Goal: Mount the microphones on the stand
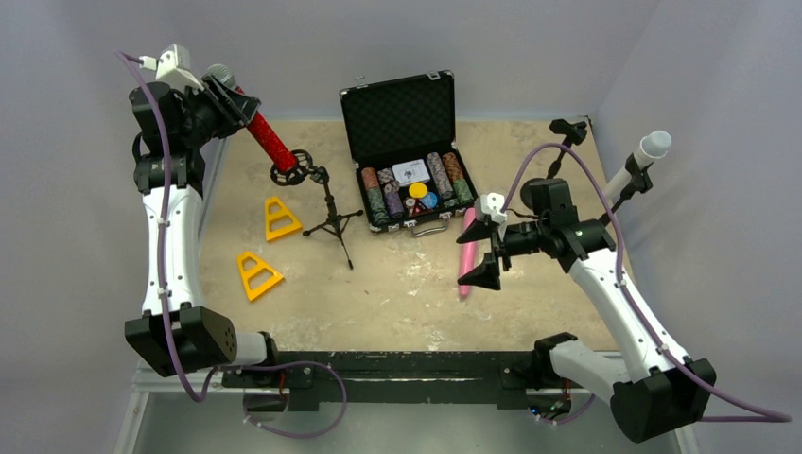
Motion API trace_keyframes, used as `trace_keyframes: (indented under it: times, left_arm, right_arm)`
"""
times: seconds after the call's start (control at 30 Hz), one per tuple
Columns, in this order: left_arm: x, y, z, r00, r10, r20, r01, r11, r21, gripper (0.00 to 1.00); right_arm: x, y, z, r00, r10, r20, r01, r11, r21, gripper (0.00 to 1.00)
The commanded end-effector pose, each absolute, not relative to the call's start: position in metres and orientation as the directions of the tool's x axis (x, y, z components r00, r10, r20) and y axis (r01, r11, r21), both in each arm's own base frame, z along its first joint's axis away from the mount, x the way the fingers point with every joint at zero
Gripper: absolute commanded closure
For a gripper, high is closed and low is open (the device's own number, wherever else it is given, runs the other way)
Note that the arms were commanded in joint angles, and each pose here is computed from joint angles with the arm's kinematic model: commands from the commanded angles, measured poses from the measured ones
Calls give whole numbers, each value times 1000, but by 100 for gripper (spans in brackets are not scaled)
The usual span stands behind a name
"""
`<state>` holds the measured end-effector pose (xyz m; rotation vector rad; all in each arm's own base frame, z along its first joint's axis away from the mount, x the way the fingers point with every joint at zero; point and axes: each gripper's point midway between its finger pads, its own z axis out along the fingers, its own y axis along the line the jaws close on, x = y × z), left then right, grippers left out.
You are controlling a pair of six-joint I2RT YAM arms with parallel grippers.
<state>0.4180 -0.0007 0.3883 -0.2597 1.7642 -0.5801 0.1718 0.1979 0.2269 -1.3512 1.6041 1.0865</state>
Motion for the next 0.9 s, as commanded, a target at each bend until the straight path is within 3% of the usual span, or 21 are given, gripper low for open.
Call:
trace_keyframes:
  times: [0.0, 0.1, 0.23, 0.43, 0.87]
  left_arm:
    - [399, -19, 328, -486, -474, -735, 73, 815, -574, 100]
    - [396, -19, 319, -508, -444, -738, 74, 831, -551, 100]
    - [392, -24, 308, -528, -441, -726, 85, 823, -562, 100]
    - [391, -28, 299, -541, -458, -706, 84, 805, -587, 100]
    - [387, -31, 301, -537, -470, -701, 90, 794, -601, 100]
  right_arm:
    - [183, 212, 249, 71, -308, -949, -997, 19, -81, 1]
    - [166, 223, 250, 199, -201, -959, -971, -171, -166, 1]
    - [183, 258, 263, 144, -224, -964, -968, -232, -90, 1]
    - [240, 323, 288, 220, -171, -961, -975, -77, -209, 2]
    - [303, 443, 297, 10, -85, -996, -1000, 21, -12, 8]
